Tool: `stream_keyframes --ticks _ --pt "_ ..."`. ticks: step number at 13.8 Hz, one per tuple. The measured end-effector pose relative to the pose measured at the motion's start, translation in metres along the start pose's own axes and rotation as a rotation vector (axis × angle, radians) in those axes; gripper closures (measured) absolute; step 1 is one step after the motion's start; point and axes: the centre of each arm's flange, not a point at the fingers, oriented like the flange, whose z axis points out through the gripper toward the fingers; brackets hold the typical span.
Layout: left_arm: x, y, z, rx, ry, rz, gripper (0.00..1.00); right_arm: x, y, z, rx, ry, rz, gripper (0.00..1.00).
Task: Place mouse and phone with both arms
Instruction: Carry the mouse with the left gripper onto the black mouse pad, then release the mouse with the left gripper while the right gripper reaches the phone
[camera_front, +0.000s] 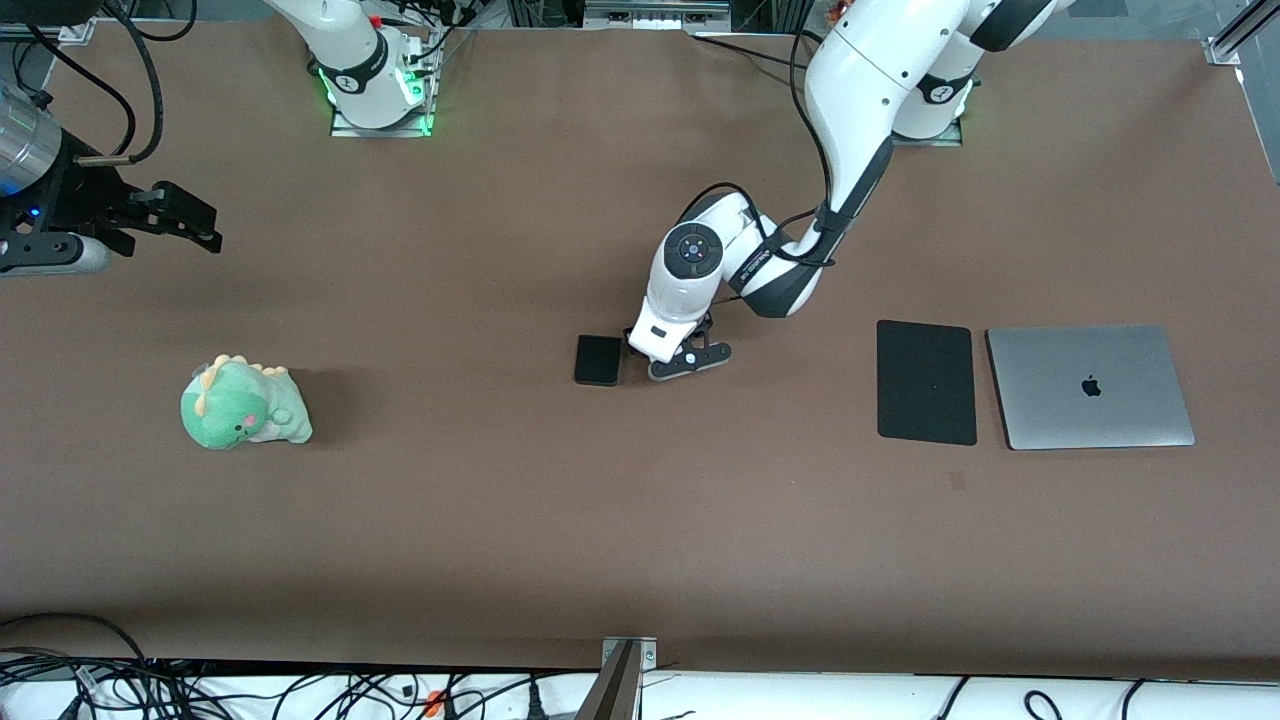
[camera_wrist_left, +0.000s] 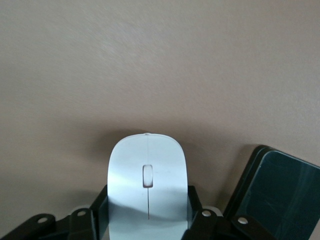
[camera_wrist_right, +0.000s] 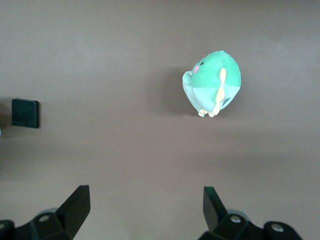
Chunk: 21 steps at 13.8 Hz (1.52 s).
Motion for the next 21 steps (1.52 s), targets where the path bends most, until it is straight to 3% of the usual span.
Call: stream_keyframes --ticks 4,8,11,15,18,21 --pt "0.05 -0.045 -0.09 0.144 -0.041 0.022 0.38 0.0 0.0 0.0 0.0 0.0 0.0 0.0" --pt "0.129 -0.15 -0.15 0.233 -0.166 0.212 0.38 0.0 -0.002 0.001 0.0 -0.002 -0.005 0.0" --pt "0.187 -0.239 -0.147 0.213 -0.256 0.318 0.38 0.004 -0.007 0.009 -0.002 -0.015 -0.021 0.0" --pt "0.224 -0.321 -0.117 0.169 -0.332 0.389 0.38 0.014 -0.047 0.035 -0.035 -0.06 -0.1 0.0" --pt "0.239 -0.375 -0.076 0.122 -0.296 0.449 0.38 0.019 -0.092 0.065 -0.056 -0.103 -0.174 0.0" --pt "0.229 -0.388 -0.037 0.088 -0.225 0.482 0.38 0.03 -0.156 0.106 -0.065 -0.081 -0.129 0.0"
